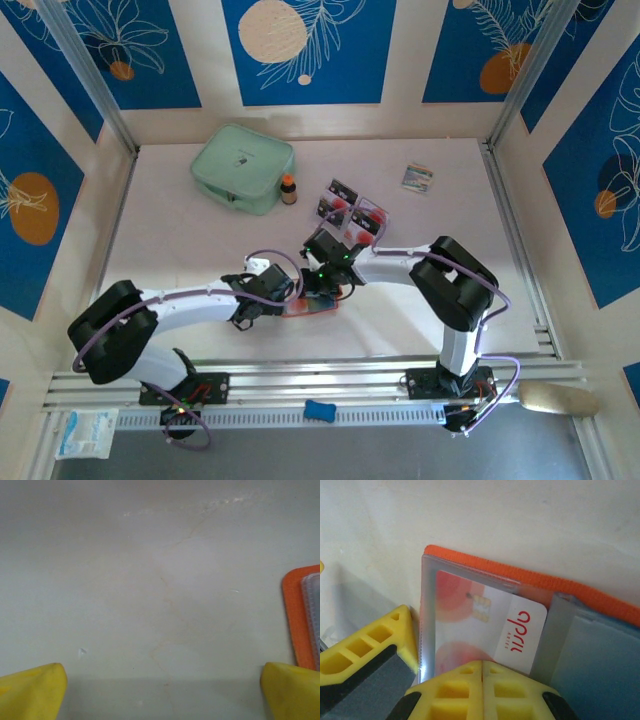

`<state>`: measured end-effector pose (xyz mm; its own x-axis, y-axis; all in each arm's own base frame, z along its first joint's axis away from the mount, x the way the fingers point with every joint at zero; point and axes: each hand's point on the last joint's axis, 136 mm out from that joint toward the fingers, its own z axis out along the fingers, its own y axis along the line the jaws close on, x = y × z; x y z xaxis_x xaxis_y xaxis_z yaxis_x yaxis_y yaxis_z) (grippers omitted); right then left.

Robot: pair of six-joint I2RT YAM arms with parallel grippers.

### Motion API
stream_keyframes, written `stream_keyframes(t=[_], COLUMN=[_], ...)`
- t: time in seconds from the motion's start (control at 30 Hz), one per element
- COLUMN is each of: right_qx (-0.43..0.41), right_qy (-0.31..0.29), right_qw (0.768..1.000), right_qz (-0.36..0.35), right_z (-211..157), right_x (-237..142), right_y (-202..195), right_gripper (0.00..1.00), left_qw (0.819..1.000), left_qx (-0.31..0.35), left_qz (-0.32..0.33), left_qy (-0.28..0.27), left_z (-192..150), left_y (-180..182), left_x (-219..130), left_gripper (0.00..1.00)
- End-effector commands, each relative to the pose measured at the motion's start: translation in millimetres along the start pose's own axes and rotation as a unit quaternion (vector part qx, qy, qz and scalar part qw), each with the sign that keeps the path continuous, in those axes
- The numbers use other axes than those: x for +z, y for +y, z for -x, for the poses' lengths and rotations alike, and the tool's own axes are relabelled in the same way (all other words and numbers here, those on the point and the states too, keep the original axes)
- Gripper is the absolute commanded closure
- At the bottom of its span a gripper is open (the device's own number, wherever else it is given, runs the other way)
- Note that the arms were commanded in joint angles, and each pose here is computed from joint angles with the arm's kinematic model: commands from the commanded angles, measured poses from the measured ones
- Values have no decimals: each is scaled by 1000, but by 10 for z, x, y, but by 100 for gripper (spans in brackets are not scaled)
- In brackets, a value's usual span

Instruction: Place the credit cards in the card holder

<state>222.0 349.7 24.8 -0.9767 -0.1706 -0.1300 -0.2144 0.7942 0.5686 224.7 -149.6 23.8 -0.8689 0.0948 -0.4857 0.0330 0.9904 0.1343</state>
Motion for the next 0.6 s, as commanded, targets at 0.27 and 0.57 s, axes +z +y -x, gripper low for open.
stream_keyframes(t=[0.27,0.57], right_qx=[-15,0], right_qy=[-18,-22], right_qw=[1000,998], right_qz=[11,-56], right_z=[33,-8], right_x=[-317,-321], right_y=[189,-127], right_gripper=[94,98], left_qw=[1000,1000], left_qx=[-11,-8], left_qz=[-1,-1], left_qy=[-10,-7], left_z=[46,38], left_y=[68,55], left_x=[-85,-68], left_gripper=[0,0])
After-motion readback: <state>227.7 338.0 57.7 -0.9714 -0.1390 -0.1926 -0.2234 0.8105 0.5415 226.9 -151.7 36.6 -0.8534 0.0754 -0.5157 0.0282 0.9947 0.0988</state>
